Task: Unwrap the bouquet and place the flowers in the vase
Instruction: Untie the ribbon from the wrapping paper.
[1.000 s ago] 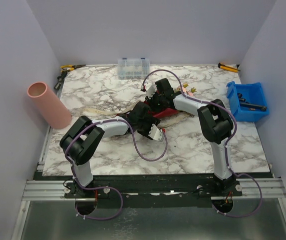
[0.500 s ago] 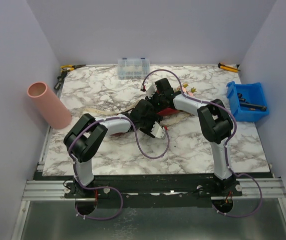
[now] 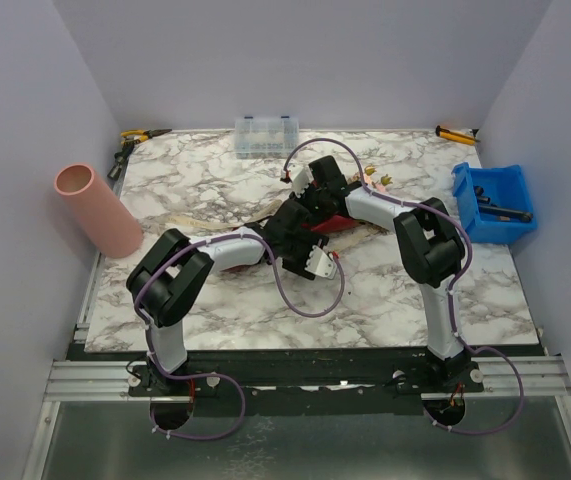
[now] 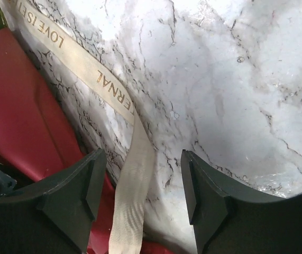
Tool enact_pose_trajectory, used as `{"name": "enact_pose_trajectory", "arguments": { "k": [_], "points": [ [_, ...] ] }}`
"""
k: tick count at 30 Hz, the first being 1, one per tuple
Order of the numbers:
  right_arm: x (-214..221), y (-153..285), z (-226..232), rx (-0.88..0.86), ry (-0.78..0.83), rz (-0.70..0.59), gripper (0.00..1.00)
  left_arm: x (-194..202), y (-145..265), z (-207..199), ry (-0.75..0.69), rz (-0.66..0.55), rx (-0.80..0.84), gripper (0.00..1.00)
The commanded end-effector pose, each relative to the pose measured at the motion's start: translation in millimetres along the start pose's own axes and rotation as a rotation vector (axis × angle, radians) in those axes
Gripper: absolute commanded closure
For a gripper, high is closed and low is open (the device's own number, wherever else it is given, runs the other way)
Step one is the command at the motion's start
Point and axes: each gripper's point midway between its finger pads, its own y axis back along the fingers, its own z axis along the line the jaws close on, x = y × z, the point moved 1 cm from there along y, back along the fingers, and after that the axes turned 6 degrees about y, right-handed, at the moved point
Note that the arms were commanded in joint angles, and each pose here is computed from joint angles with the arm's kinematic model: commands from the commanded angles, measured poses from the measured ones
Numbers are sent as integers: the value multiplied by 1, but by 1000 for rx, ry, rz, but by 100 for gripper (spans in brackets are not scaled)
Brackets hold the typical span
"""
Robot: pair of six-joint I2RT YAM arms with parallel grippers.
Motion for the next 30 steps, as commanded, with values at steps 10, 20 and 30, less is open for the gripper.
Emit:
{"name": "enact_pose_trajectory", "arguments": {
  "k": [10,20,30],
  "points": [
    [153,-15,46,-116,-75,470,91,23,-16,12,-16,82,-27,38],
    [153,-16,47,-124,-75,472,91,25,-13,-6,-29,152,-22,96],
    [154,-16,48,-132,-74,474,91,-89,32,52,284,-175,-132,100]
  ]
}}
